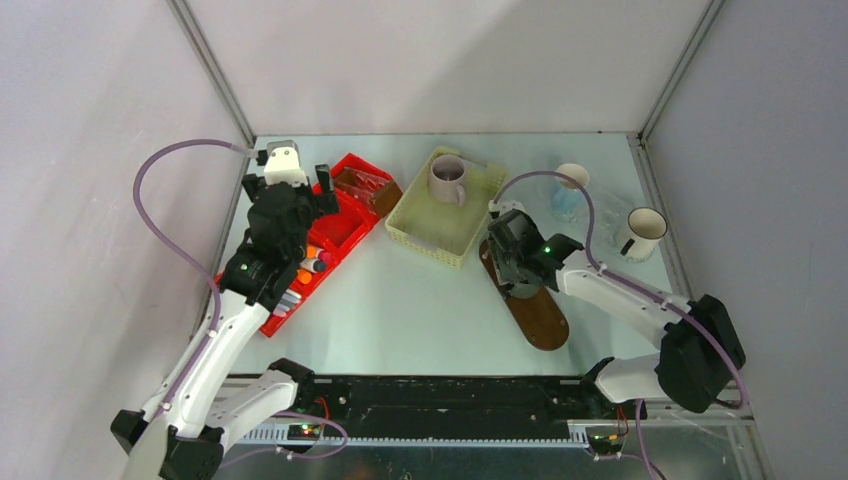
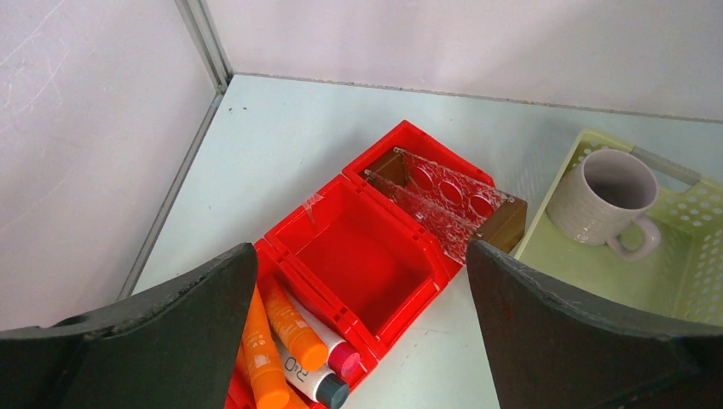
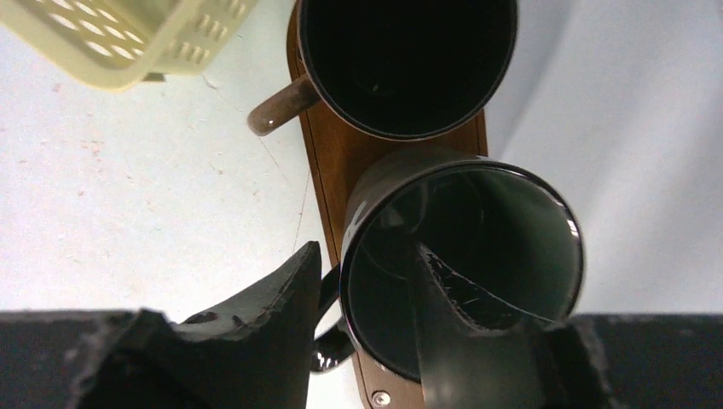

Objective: Prepare toiletry sets of a toothbrush and toothpaste on the tray
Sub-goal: Place the cup on the tray, then pick up the cup from the storage box.

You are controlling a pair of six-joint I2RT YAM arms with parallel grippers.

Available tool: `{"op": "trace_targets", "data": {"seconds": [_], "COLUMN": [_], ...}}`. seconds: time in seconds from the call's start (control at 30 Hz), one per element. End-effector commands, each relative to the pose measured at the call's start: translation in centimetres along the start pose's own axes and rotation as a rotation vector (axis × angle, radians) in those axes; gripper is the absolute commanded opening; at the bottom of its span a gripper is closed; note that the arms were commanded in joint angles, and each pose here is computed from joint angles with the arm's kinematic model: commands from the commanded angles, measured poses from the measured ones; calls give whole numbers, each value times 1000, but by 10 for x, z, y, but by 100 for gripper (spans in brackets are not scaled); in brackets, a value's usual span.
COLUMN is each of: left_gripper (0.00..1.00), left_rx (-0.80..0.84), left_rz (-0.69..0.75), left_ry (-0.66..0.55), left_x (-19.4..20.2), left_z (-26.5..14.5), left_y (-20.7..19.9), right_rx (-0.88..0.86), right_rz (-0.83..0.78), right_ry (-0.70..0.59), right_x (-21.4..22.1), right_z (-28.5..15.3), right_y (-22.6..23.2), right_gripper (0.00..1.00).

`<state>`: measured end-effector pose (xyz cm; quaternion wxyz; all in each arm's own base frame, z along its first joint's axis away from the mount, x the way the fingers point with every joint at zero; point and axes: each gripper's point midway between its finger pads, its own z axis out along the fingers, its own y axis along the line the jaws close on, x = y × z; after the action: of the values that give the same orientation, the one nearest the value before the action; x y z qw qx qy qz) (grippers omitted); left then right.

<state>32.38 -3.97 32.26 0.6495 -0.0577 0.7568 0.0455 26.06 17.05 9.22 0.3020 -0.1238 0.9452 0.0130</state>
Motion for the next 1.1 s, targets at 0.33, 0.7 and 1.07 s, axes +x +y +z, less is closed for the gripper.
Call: {"op": "trace_targets", "data": {"seconds": [0.33,0.7,1.07], "left_gripper": [98,99,98], "left_rx": [-31,-23,-21], "left_rz": [12,19,25], "left_ry": [-23,-13,-6], "left_x": [-6,-3,-2], "left_z": [2,4,6], "left_y": [6,4,3], "right_rx": [-42,-139,-264], "right_rz": [-79,-275,-555], "right_ry": [-265,-339,-388], "right_x": [-100,-167,-221], "right_z": [-81,-38,35], "right_y": [-23,3,48], "right_gripper": [69,80,78]}}
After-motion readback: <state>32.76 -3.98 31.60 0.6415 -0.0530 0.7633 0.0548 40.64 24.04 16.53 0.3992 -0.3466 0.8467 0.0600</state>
